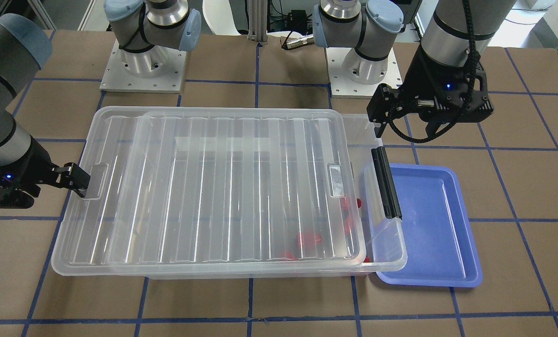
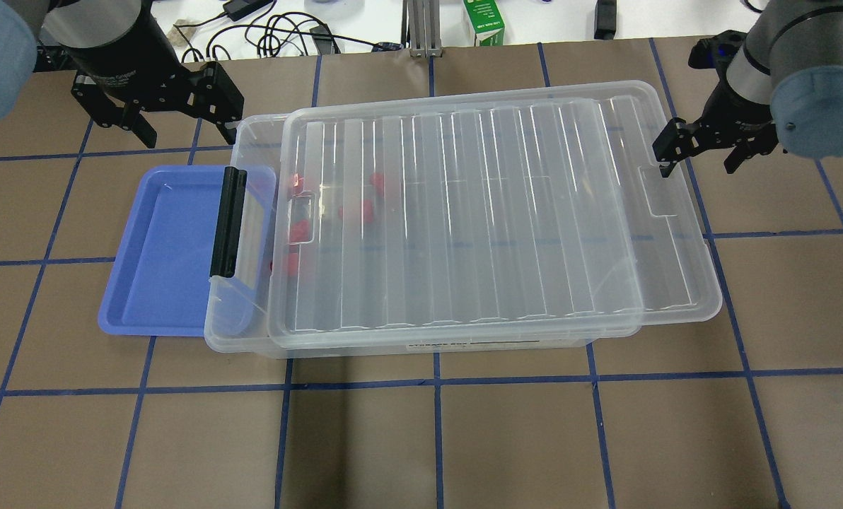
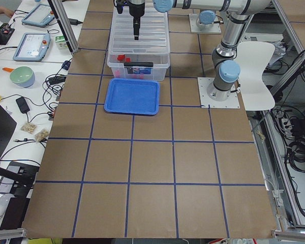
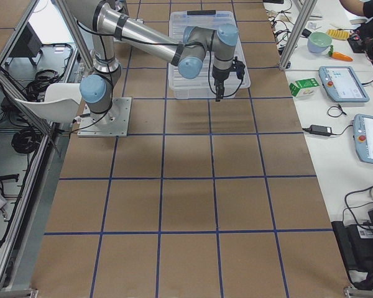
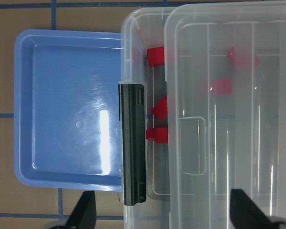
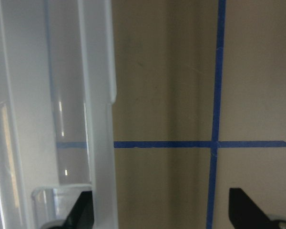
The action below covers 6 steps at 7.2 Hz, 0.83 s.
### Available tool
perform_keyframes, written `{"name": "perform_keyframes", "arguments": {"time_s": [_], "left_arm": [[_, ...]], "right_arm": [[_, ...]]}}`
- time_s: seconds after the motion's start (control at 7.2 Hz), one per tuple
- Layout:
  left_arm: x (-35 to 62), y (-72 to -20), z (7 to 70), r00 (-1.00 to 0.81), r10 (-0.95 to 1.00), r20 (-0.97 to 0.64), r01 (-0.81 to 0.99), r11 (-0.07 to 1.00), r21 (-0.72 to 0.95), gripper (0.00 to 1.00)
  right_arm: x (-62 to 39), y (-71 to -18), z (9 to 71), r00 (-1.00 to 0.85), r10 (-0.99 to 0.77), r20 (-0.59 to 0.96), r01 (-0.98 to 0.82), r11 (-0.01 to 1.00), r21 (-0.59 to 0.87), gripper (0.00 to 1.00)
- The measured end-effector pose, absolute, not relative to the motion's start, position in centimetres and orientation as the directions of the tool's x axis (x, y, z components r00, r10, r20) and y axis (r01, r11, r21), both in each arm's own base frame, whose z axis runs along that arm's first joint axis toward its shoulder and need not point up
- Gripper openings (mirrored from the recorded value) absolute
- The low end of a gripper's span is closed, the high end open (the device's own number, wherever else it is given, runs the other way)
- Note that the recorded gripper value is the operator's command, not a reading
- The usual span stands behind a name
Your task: Place red block in blue tray from box
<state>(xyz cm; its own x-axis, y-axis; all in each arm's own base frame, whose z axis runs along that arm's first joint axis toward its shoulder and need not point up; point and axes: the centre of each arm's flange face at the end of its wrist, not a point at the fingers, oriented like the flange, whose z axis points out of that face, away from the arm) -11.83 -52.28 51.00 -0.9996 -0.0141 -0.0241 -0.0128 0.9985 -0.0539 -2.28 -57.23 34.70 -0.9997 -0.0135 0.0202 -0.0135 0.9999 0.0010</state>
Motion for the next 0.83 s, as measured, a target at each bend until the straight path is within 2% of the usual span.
{"name": "perform_keyframes", "arguments": {"time_s": [0.83], "left_arm": [[-11.9,-52.6,50.5,-1.0,-0.014,-0.023,-0.013,0.999,-0.047,1.0]], "right_arm": [[-9.9,-56.7,35.6,-1.0,-0.011,0.025,-0.012,1.0,-0.011,1.0]]}}
